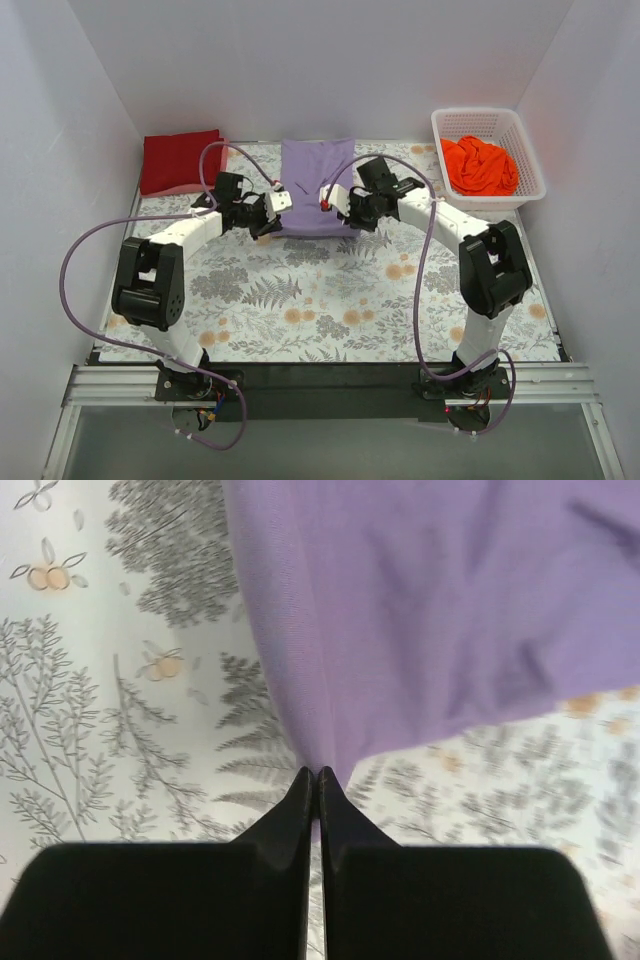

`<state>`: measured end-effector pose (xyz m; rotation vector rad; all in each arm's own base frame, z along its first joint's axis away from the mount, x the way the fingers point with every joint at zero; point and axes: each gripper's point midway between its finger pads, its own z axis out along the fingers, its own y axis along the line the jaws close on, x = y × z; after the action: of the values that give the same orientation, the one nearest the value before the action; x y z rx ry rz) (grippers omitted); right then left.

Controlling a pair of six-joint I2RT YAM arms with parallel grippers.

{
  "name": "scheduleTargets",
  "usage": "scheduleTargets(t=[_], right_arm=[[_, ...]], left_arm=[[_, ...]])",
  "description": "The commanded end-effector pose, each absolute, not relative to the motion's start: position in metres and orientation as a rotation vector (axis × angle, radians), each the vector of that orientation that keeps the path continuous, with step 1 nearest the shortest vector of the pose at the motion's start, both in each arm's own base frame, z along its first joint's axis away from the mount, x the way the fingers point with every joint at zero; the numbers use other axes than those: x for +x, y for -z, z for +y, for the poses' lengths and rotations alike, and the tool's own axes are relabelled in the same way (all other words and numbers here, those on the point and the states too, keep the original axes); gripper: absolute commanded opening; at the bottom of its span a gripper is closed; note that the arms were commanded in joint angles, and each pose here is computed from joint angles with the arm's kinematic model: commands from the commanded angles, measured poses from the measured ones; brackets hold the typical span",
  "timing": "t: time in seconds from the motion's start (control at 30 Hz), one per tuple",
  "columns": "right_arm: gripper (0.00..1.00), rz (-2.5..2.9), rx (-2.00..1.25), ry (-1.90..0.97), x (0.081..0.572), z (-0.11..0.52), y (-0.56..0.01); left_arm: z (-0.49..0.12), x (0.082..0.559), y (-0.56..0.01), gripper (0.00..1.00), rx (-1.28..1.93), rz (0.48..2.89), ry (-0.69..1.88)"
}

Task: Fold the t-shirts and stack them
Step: Fold the tshirt

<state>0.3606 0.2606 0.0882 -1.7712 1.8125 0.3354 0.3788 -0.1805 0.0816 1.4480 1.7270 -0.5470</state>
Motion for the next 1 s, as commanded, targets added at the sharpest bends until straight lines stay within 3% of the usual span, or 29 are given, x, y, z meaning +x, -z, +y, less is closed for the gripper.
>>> scheduleTargets(t=[0.0,0.23,0.37,0.57,0.7,0.97], right_arm=[[0.01,1.741,-1.763,-0.314,0.361,0.256,-0.139],[0.01,1.772,-1.807,-0.442,0.313,0.245,-0.152],[0.01,1.756,-1.854,-0.548,0.255,0.236,-0.162],[0.01,1.761,-1.939,-0.774,0.155,0.229,-0.18],[0.01,1.808,-1.9,-0.827,0.152,0.236,-0.204],[0.01,1.826,-1.921,-0.728,0.236,0.238,-0.179]], left_arm=[[-0.183,0.387,-0.135,0.0,1.416,1.654,0.527],[-0.183,0.351,-0.161,0.0,1.46,1.632,0.574],[-0.181,0.278,-0.147,0.0,1.569,1.689,0.683],[-0.183,0.177,-0.18,0.0,1.586,1.72,0.896],[-0.184,0.175,-0.202,0.0,1.522,1.781,0.912],[-0.189,0.267,-0.197,0.0,1.461,1.782,0.768]])
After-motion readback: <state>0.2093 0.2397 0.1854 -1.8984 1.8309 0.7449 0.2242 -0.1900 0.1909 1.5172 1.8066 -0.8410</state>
